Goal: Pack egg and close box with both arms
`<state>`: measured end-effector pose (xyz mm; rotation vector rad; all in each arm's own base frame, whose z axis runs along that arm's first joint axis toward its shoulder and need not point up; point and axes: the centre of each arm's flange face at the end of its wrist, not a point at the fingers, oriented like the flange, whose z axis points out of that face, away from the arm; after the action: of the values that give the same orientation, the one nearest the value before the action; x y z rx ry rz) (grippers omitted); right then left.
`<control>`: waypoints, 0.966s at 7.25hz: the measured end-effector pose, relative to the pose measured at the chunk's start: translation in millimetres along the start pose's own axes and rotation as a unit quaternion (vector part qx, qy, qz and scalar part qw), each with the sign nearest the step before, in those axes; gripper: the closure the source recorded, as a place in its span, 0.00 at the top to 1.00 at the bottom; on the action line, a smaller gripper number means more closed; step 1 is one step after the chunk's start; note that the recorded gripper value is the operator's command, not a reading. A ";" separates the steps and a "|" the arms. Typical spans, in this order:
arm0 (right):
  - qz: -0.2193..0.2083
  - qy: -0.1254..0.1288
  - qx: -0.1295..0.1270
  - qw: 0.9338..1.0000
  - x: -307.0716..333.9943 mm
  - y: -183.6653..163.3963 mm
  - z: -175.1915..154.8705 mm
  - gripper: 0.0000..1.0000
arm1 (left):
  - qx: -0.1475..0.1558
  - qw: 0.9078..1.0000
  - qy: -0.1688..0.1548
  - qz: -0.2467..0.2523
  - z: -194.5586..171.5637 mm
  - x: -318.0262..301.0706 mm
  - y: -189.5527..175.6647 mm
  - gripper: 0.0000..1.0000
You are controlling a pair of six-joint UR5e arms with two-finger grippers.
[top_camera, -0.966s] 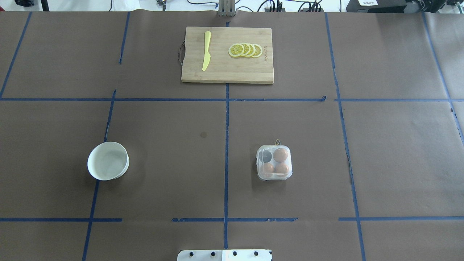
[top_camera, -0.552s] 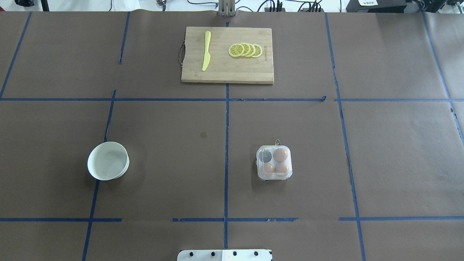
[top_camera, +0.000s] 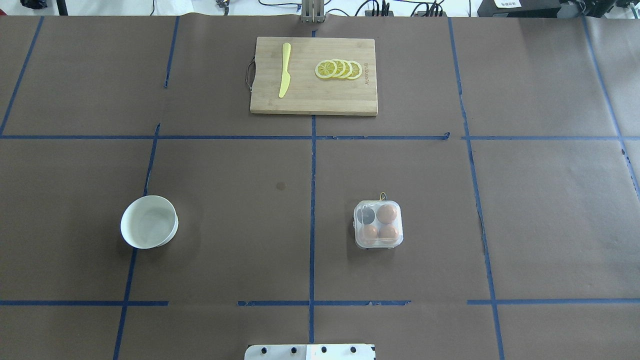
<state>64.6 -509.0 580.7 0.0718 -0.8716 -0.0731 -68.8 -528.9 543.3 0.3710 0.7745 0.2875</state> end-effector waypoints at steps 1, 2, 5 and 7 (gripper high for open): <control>0.000 0.000 0.000 1.000 -0.2 0.0 -0.2 1.00 | 0.000 1.000 0.000 0.001 0.3 -0.2 0.6 1.00; -0.001 0.000 0.000 1.000 -0.2 0.0 -0.2 1.00 | -0.002 1.000 0.000 -0.001 2.0 -1.7 2.9 1.00; 0.000 0.000 0.000 1.000 -0.3 0.0 -0.2 1.00 | -0.011 1.000 0.001 -0.013 5.8 -5.5 11.0 1.00; 0.000 0.000 0.000 1.000 -0.3 0.0 -0.2 1.00 | -0.030 0.999 0.005 -0.032 8.3 -6.9 14.6 1.00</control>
<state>64.6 -508.9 580.3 0.0725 -0.8718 -0.0734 -69.1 -520.3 559.3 0.2885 0.7848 0.2515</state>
